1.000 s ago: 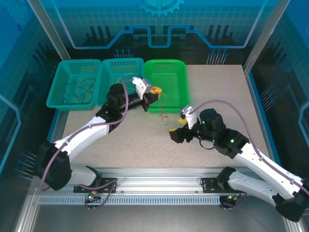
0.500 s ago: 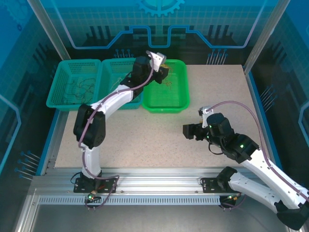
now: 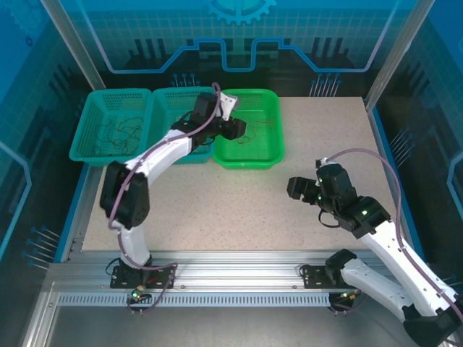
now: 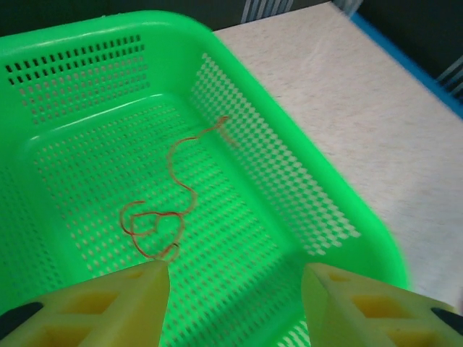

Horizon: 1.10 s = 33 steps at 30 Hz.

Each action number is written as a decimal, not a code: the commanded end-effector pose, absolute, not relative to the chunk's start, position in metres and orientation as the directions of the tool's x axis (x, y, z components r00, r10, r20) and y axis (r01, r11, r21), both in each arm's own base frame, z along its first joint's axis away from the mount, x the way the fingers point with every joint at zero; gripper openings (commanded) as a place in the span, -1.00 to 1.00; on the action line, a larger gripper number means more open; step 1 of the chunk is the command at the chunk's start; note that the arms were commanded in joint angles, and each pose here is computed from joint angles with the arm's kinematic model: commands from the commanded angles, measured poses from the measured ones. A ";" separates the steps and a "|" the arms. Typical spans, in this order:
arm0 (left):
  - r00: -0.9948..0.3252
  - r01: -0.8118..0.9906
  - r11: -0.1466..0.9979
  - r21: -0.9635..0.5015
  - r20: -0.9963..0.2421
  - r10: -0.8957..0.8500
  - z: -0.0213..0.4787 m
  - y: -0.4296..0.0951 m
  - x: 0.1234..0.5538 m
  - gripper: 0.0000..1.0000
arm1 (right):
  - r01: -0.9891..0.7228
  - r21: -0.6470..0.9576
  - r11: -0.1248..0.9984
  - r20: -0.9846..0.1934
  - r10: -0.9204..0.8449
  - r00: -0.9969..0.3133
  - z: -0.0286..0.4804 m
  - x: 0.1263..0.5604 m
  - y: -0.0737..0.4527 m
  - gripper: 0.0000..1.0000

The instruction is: Untangle the cables

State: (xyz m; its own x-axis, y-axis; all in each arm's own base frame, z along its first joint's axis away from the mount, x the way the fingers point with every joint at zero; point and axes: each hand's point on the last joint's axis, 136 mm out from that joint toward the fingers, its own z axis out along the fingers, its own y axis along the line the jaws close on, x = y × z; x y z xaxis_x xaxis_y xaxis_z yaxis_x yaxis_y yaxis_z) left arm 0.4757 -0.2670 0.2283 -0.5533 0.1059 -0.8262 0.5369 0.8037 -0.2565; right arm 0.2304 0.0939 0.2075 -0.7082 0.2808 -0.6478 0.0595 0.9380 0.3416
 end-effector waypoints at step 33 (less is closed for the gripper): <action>0.088 0.988 0.082 0.129 -0.918 0.388 0.287 -0.284 0.113 0.88 | 0.665 0.151 0.731 -0.093 0.680 -0.727 0.010 0.281 -0.008 -0.55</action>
State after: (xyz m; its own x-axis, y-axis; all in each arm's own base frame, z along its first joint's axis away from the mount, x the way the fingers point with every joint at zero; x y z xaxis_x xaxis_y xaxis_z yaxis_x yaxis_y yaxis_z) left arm 0.1164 -0.2951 0.3083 0.0757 0.3083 -0.9483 0.9907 0.0848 0.1066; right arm 0.2491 -0.0105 0.0115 -0.7128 0.7009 -0.0240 0.6993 0.7129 0.0522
